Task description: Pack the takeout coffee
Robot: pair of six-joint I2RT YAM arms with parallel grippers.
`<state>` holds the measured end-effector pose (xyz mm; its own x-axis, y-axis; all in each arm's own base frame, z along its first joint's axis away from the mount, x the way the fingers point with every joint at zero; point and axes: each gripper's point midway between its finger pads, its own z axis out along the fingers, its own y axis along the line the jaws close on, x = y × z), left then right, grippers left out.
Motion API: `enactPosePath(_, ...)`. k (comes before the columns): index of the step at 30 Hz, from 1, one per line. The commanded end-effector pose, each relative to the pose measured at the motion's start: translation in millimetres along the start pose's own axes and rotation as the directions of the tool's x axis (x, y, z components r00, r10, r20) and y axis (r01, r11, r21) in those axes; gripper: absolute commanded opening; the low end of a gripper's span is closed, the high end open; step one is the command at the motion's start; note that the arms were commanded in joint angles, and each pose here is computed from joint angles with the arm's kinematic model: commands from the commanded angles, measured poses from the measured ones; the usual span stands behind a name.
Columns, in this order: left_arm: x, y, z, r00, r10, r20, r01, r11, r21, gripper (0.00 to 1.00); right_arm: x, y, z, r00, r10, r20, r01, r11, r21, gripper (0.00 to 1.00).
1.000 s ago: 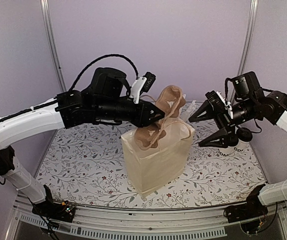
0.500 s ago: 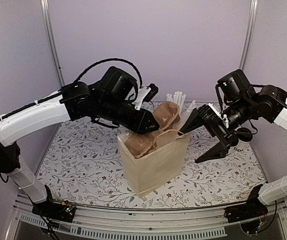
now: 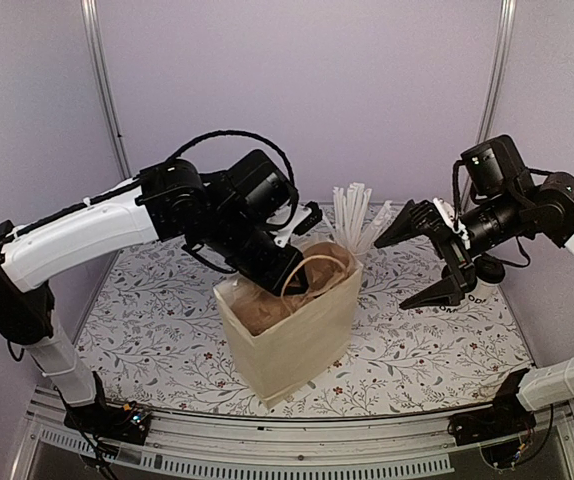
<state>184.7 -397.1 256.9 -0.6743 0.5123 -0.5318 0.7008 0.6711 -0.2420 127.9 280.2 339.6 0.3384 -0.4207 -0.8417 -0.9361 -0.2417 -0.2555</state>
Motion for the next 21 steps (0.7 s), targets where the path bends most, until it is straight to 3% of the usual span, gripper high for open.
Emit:
enactPosePath(1,20,16,-4,0.996,-0.058,-0.066,0.051,0.993,-0.111,0.17,17,-6,-4,0.999,0.017,-0.027,-0.015,0.999,0.049,0.99)
enactPosePath(21,50,32,61,0.985,-0.061,-0.161,0.033,0.985,-0.168,0.19,63,-11,-8,0.985,0.174,0.004,-0.173,0.978,0.114,0.99)
